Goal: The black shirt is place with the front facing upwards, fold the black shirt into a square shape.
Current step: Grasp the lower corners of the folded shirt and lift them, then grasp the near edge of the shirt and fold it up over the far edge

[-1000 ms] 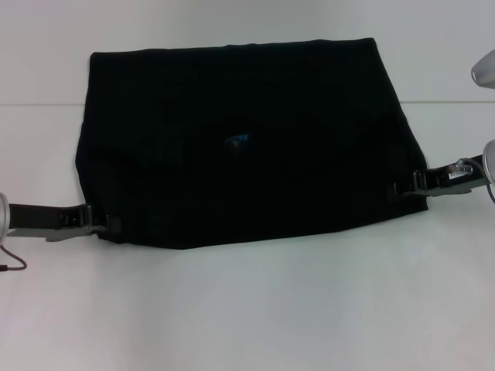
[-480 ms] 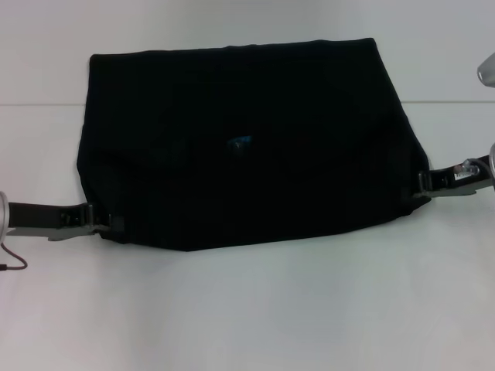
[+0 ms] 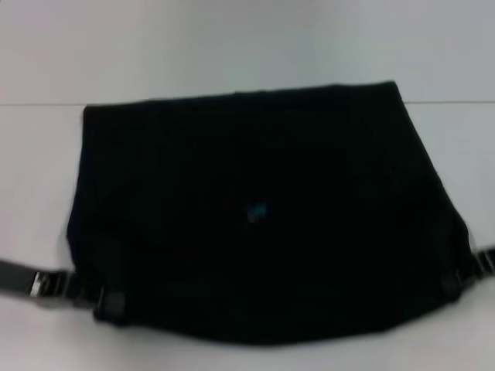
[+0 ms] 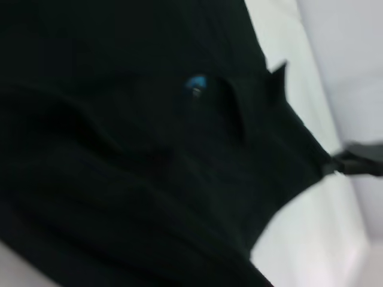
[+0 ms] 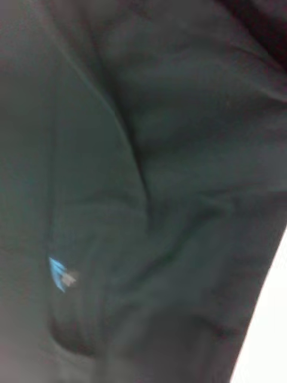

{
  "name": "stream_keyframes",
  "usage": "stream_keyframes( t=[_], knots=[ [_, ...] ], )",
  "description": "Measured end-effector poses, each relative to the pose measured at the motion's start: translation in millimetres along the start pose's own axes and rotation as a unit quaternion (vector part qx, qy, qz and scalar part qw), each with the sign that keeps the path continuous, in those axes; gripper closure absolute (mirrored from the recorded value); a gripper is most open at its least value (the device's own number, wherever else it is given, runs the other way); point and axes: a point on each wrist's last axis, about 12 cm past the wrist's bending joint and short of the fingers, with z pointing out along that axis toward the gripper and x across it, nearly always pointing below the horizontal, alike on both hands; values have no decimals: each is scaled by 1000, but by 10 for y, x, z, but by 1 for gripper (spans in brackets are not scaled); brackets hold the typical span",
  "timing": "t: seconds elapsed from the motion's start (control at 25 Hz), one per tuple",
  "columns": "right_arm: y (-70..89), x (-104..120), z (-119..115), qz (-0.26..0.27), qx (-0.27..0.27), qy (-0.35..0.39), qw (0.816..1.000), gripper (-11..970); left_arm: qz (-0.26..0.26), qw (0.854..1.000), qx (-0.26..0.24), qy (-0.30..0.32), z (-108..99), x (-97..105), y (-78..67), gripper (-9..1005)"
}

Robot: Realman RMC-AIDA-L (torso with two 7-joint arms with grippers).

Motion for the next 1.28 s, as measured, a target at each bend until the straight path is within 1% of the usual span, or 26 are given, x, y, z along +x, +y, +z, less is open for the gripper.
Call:
stream_keyframes(
  t=[0.16,0.28,0.4,0.52,0.64,0.72,0.84,0.96,1.12,1.24,1.28],
  knots=[
    [87,275,13,-17,-57,58,997,907,-1,997,39,63,-23,211,-67,960],
    [95,410,79,-19,-72,79,994,906,-6,996,52,78,-38,293,-78,960],
    [72,460,144,-16,-79,81,993,906,-9,996,52,75,-41,303,-70,959],
    [31,412,133,-5,-85,46,995,906,-10,997,46,55,-39,219,-73,959],
    [-11,292,39,13,-99,-14,995,906,-3,999,45,17,-65,47,-110,959],
    [-46,195,-34,29,-107,-61,992,907,-5,999,37,-23,-96,-90,-115,958],
    [-119,51,-126,58,-108,-140,982,906,-29,995,8,-91,-133,-246,-45,958],
    [-170,-96,-153,81,-110,-217,967,906,-46,985,-3,-168,-171,-367,22,958],
    [-185,-270,-63,105,-109,-297,943,906,-65,963,-4,-260,-175,-450,104,957],
    [-135,-387,58,101,-103,-334,931,906,-71,952,-11,-297,-111,-505,138,957],
    [-112,-425,93,100,-101,-346,928,906,-72,949,-14,-307,-55,-530,141,957]
  ],
)
